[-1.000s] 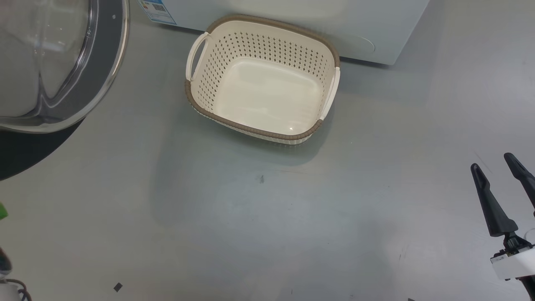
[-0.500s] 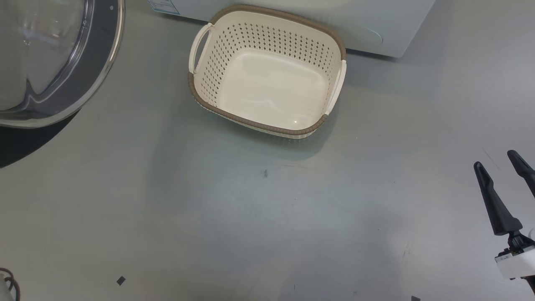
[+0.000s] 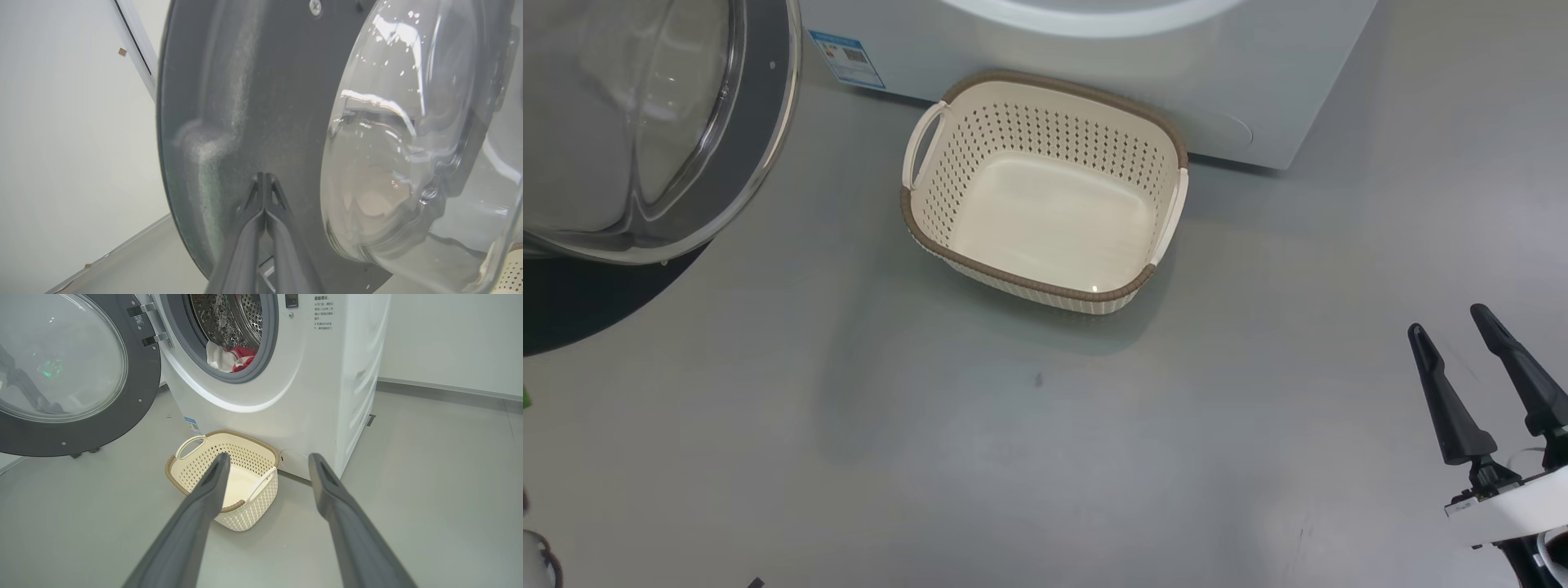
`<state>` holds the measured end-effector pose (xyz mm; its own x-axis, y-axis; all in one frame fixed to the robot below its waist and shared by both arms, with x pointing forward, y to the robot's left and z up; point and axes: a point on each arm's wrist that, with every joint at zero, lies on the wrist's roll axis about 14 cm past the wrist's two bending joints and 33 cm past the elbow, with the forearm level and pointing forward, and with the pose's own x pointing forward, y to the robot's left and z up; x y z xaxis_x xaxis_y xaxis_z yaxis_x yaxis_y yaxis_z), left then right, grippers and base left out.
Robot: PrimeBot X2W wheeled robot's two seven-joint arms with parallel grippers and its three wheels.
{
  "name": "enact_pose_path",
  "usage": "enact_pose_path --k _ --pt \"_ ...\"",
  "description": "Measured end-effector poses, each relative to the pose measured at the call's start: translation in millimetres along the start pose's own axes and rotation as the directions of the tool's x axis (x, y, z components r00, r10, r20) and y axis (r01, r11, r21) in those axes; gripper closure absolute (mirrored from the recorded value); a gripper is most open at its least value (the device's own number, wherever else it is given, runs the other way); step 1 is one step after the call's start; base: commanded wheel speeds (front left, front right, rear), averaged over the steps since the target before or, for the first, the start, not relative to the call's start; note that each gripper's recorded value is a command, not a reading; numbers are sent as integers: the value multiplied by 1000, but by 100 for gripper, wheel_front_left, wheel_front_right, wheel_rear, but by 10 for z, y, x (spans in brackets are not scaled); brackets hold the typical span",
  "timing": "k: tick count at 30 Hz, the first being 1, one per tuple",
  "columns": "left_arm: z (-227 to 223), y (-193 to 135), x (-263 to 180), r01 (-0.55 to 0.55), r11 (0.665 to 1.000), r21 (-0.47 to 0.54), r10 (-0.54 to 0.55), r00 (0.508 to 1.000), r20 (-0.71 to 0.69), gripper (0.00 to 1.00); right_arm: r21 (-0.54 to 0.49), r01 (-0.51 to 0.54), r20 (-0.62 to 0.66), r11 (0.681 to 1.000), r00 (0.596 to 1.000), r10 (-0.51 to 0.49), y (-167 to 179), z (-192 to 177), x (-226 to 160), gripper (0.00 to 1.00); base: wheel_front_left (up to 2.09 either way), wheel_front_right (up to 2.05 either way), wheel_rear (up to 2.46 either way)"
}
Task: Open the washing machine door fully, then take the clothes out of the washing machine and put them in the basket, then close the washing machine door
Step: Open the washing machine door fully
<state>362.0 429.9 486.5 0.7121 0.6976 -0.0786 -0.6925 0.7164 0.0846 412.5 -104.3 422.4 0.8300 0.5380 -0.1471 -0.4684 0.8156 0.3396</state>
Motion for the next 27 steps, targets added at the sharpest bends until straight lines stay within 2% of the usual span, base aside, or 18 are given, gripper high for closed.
enact_pose_path --k 12,19,27 --pt "114 -359 -282 191 981 2 -191 981 32 100 12 2 102 1000 995 -3 276 277 -86 0 0 0 0" --pt "147 -702 -571 314 949 -5 -314 948 47 100 7 35 165 999 986 -36 331 453 -203 0 0 0 0" --pt "164 -911 -876 415 909 -22 -413 908 64 100 0 84 235 997 969 -81 353 634 -400 0 0 0 0"
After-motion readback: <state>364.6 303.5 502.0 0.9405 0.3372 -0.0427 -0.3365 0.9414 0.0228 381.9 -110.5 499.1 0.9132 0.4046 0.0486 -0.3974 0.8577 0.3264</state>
